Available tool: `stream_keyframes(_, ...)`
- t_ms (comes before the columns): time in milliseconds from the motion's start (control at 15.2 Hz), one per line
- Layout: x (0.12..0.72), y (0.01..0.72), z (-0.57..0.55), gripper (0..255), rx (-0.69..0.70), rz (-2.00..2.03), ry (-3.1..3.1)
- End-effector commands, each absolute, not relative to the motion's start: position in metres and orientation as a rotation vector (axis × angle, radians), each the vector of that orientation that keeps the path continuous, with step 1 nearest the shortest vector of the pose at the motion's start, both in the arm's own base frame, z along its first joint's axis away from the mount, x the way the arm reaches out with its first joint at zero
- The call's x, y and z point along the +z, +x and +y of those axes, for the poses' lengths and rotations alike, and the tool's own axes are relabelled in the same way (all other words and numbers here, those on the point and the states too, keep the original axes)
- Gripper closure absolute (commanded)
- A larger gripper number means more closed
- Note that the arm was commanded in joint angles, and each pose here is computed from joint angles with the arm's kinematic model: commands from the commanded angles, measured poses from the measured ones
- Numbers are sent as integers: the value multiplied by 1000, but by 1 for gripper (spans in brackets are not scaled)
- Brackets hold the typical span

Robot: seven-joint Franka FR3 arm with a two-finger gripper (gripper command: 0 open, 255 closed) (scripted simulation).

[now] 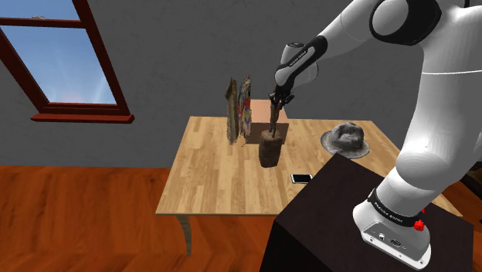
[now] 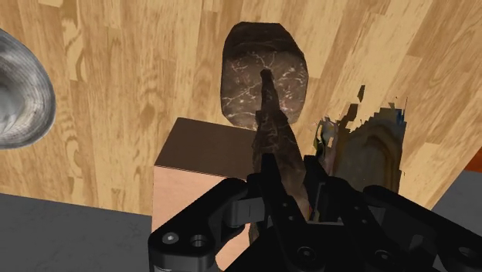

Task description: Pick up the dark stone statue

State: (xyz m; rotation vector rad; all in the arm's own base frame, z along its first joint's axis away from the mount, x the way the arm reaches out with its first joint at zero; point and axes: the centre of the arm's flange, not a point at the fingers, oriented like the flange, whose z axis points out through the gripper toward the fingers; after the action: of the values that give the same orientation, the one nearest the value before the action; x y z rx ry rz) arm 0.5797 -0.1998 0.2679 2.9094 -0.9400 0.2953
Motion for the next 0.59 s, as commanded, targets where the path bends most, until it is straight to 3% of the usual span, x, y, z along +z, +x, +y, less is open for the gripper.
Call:
stream_keyframes(0,279,580,-200,255,301,-940,2909)
stream_keyframes(528,321,580,-200,255,301,-940,2909)
